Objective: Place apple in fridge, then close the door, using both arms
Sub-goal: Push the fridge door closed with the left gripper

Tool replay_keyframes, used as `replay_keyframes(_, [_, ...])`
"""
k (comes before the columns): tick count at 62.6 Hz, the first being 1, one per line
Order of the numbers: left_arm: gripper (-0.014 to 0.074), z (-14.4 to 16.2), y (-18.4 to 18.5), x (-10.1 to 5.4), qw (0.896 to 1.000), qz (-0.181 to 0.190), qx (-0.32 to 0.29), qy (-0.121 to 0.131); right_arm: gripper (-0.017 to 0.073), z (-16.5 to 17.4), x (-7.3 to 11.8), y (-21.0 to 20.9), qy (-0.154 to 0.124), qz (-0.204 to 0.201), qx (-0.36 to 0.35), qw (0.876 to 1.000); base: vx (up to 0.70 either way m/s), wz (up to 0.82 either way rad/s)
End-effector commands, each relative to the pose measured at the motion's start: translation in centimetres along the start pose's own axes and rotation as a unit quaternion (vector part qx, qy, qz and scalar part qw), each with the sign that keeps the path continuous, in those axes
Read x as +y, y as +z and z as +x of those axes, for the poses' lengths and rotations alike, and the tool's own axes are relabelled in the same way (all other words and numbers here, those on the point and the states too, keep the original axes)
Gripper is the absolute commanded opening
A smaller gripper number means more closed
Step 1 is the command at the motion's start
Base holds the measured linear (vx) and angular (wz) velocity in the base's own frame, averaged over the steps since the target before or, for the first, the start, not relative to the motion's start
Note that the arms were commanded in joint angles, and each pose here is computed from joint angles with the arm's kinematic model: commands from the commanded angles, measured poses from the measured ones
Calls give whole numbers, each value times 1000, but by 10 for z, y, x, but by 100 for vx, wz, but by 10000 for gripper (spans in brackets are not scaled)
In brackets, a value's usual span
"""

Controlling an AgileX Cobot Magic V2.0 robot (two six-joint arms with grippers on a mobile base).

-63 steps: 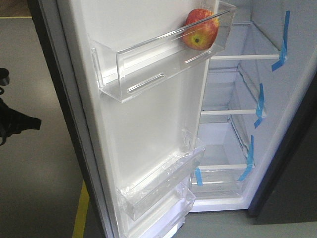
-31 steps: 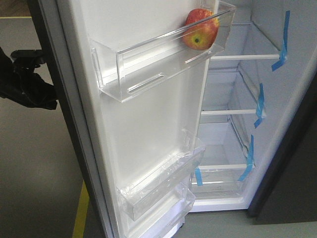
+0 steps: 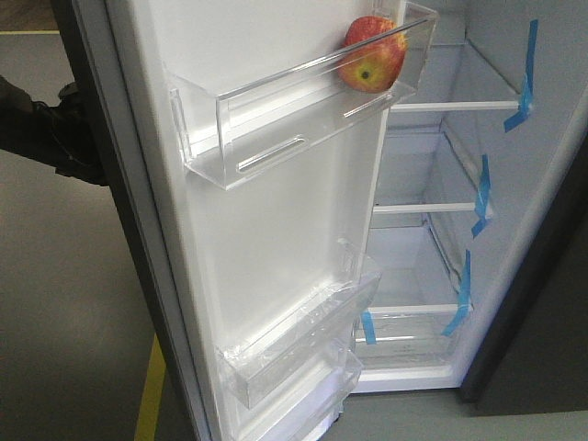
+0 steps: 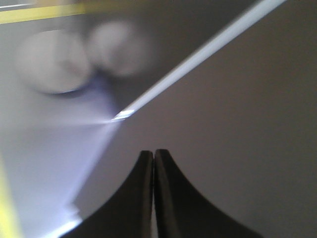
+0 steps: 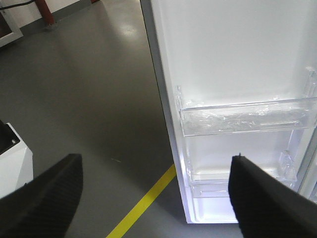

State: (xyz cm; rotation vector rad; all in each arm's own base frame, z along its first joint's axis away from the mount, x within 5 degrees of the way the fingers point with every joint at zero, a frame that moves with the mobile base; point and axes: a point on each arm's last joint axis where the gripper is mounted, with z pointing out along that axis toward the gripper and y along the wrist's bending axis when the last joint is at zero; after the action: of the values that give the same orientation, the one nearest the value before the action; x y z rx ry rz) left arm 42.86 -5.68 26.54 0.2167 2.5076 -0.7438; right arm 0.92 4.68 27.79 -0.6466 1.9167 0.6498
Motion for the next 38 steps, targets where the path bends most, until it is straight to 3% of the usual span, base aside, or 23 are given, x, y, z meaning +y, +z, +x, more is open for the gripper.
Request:
replay_keyframes(1, [-6, -13, -26, -27, 998, 47, -48, 13, 576, -12, 1, -3, 4, 1, -33, 999, 0, 0])
replay_keyframes(14, [-6, -1, -37, -49, 994, 79, -72, 27, 576, -12, 1, -3, 4, 1, -33, 999, 0, 0])
replay_keyframes(24, [-6, 17, -39, -69, 991, 104, -67, 54, 576, -12, 1, -3, 4, 1, -33, 999, 0, 0])
replay_keyframes(38, [-6, 36, -34, -95, 986, 140, -62, 71, 576, -12, 1, -3, 4, 1, -33, 999, 0, 0])
